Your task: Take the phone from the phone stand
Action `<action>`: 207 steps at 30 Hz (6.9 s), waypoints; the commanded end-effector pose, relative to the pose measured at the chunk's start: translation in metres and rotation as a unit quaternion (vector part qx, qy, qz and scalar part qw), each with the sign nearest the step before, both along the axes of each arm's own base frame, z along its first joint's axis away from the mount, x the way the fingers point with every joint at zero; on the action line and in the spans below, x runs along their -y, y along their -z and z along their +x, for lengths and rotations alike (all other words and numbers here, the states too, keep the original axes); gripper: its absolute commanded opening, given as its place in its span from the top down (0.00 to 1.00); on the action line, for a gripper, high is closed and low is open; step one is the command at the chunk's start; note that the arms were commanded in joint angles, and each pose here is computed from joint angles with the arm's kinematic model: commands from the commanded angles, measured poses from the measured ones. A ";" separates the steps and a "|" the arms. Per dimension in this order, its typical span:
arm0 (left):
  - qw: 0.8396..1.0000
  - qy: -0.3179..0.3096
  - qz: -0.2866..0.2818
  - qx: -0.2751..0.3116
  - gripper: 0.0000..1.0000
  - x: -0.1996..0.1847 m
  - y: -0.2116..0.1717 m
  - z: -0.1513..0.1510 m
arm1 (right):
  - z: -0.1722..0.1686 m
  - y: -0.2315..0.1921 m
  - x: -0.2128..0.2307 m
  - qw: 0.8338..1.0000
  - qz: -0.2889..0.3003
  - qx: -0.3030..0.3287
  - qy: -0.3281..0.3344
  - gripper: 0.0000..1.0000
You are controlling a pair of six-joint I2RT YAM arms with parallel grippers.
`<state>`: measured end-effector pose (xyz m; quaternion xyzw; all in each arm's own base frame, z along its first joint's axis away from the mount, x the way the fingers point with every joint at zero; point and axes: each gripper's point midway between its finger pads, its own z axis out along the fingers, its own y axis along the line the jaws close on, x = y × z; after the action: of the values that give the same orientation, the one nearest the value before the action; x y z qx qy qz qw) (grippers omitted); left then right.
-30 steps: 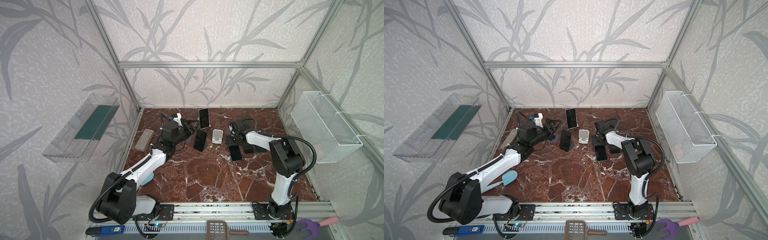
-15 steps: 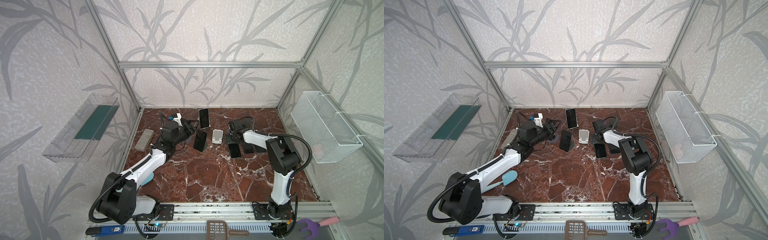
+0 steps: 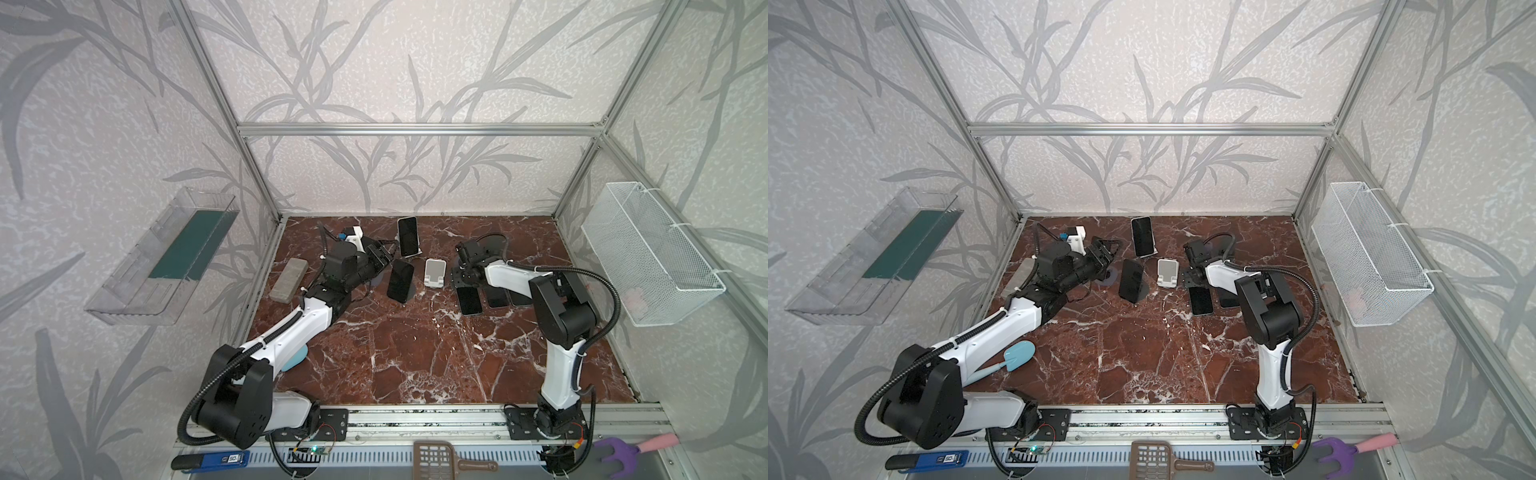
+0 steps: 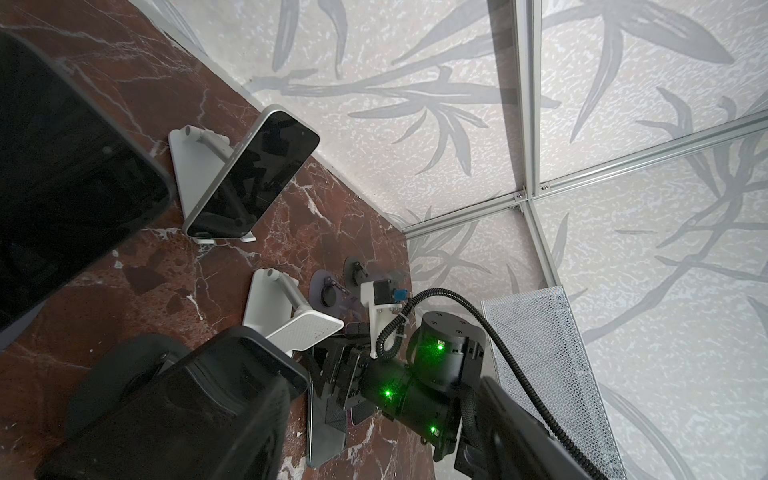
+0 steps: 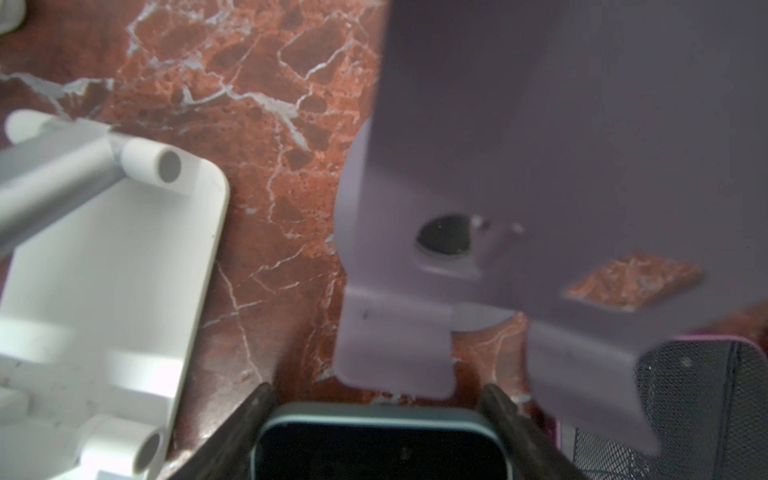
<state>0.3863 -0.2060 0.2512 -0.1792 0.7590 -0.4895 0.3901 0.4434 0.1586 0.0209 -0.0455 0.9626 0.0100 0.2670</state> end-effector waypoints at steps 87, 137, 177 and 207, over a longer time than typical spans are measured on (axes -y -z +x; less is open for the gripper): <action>0.998 -0.013 -0.033 0.053 0.27 -0.012 -0.043 -0.006 | 0.075 -0.086 -0.078 0.982 0.023 0.183 0.036 0.33; 0.960 -0.002 0.273 0.057 0.10 -0.021 -0.007 0.005 | -0.094 -0.179 0.009 0.965 0.109 0.239 0.001 0.01; 0.858 0.235 0.454 0.054 0.09 0.033 0.113 -0.003 | -0.127 -0.162 0.027 0.952 0.220 0.211 -0.019 0.06; 0.850 0.189 0.487 0.070 0.16 0.029 0.134 0.026 | -0.129 -0.148 0.028 0.949 0.238 0.206 -0.016 0.05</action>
<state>0.4065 -0.2347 0.1160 0.2198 0.8926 -0.1398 0.3680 0.3133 0.1307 0.1674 -0.0018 0.8609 0.2263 0.4557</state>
